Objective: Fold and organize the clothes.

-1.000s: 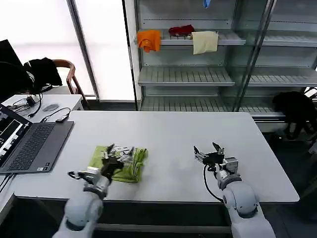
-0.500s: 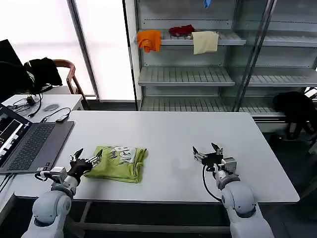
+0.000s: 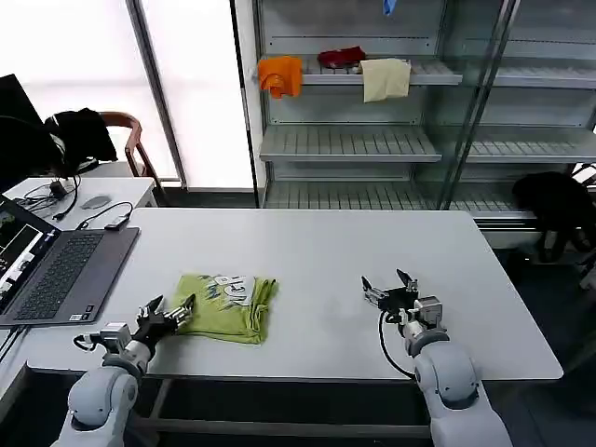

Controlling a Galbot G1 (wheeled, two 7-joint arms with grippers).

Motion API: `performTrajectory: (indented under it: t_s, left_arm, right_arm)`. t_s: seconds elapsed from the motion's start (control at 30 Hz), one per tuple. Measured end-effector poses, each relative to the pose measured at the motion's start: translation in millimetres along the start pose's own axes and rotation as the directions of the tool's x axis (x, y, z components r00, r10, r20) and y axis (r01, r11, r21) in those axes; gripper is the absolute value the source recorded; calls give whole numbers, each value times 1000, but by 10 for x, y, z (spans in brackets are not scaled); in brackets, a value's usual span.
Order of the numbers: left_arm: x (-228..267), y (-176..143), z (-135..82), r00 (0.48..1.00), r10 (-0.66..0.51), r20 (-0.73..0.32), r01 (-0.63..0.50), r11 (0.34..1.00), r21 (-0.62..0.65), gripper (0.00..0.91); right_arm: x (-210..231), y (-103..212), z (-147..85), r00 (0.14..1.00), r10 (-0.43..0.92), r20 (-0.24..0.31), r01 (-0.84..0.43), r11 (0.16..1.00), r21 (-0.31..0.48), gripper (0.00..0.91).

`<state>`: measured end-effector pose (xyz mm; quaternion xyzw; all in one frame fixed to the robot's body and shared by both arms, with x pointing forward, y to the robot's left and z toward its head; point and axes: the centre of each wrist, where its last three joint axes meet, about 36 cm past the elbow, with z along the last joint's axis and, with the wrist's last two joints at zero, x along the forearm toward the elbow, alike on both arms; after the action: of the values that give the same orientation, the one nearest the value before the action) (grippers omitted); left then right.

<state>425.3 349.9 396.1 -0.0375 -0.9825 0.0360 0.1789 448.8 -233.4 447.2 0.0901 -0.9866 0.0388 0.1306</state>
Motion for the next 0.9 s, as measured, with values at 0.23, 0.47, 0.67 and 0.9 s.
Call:
performTrajectory:
  t_s: [0.23,0.47,0.67,0.9]
  left_arm:
    - [12,-56,15,999,52,0,-52,998,43,0]
    - [3,-88,3,997,80,4,-81,995,58,0]
    - [3,-87,-13,996,88,13,-88,995,46,0]
    - [22,-2,-28,997,68,29,-67,998,-17,0]
  right_arm:
    - [0,-9,7,1000,4,2,-4,1000,5,907]
    - [15,-25,22,1000,10,1,-10,1000,7,907]
    - [20,-25,-4,1000,12,9,-12,1000,8,907]
    - [15,-27,-14,1000,14,11,-14,1000,7,907]
